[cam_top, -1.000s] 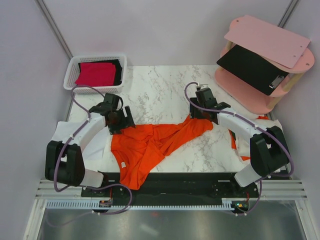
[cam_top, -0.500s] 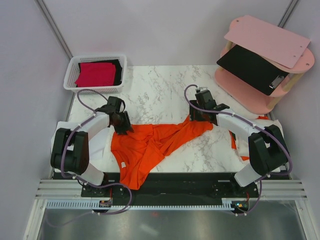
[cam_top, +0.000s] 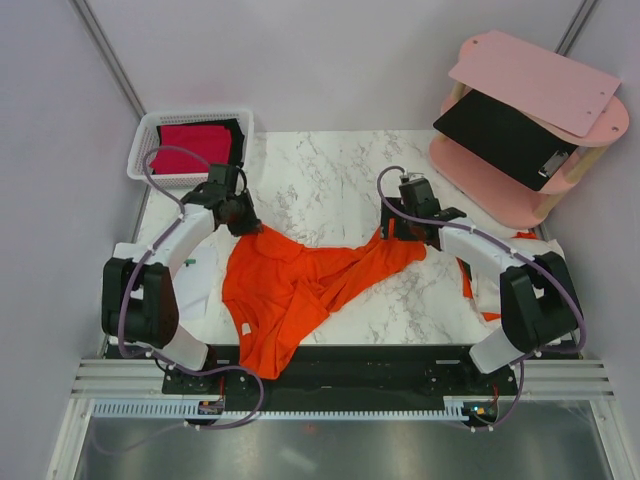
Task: Fold and stack the t-shirts
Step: Flatten out the tshirt
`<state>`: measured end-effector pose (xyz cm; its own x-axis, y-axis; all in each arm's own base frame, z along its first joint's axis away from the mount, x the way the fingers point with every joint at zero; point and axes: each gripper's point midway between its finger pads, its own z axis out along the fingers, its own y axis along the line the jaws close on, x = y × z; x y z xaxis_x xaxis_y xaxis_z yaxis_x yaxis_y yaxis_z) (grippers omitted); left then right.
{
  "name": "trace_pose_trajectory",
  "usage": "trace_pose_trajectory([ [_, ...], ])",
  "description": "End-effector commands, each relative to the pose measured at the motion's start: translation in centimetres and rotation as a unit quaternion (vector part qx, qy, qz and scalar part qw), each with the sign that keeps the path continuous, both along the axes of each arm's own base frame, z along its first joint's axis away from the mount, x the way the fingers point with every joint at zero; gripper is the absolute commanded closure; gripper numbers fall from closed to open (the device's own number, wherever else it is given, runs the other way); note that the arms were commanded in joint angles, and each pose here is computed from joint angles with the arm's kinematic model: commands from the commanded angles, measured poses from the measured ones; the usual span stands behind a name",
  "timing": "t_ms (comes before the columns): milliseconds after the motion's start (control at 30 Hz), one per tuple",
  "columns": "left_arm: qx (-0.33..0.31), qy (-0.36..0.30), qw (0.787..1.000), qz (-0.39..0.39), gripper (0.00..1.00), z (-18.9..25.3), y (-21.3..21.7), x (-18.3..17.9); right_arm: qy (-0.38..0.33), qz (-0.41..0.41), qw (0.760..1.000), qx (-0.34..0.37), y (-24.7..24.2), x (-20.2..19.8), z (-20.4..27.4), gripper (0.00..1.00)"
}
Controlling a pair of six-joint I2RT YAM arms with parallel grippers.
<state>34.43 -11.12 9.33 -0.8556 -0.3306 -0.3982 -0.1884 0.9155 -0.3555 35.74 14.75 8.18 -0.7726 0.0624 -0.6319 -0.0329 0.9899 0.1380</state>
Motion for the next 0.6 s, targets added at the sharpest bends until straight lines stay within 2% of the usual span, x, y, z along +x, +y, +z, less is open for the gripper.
trace_pose_trajectory([
  [0,0.008,-0.06,0.998,-0.012,0.98,4.9,0.4,2.7,-0.038,-0.016,0.996,0.077,-0.5,1.8,2.8,0.02],
  [267,0.014,-0.055,0.998,-0.019,0.98,4.8,0.3,4.6,-0.049,-0.045,0.977,0.204,-2.5,6.0,3.5,0.03],
  [333,0.011,-0.055,0.998,-0.024,0.98,4.8,0.1,4.7,-0.044,-0.038,0.97,0.238,-1.8,6.9,3.7,0.04],
  [467,0.015,-0.054,0.998,-0.026,0.98,4.7,0.2,4.8,0.002,-0.028,0.961,0.276,-0.3,7.9,0.8,0.08],
  [567,0.018,-0.052,0.998,-0.03,0.98,4.6,0.3,4.7,0.001,-0.019,0.955,0.297,0.5,8.5,0.3,0.11],
])
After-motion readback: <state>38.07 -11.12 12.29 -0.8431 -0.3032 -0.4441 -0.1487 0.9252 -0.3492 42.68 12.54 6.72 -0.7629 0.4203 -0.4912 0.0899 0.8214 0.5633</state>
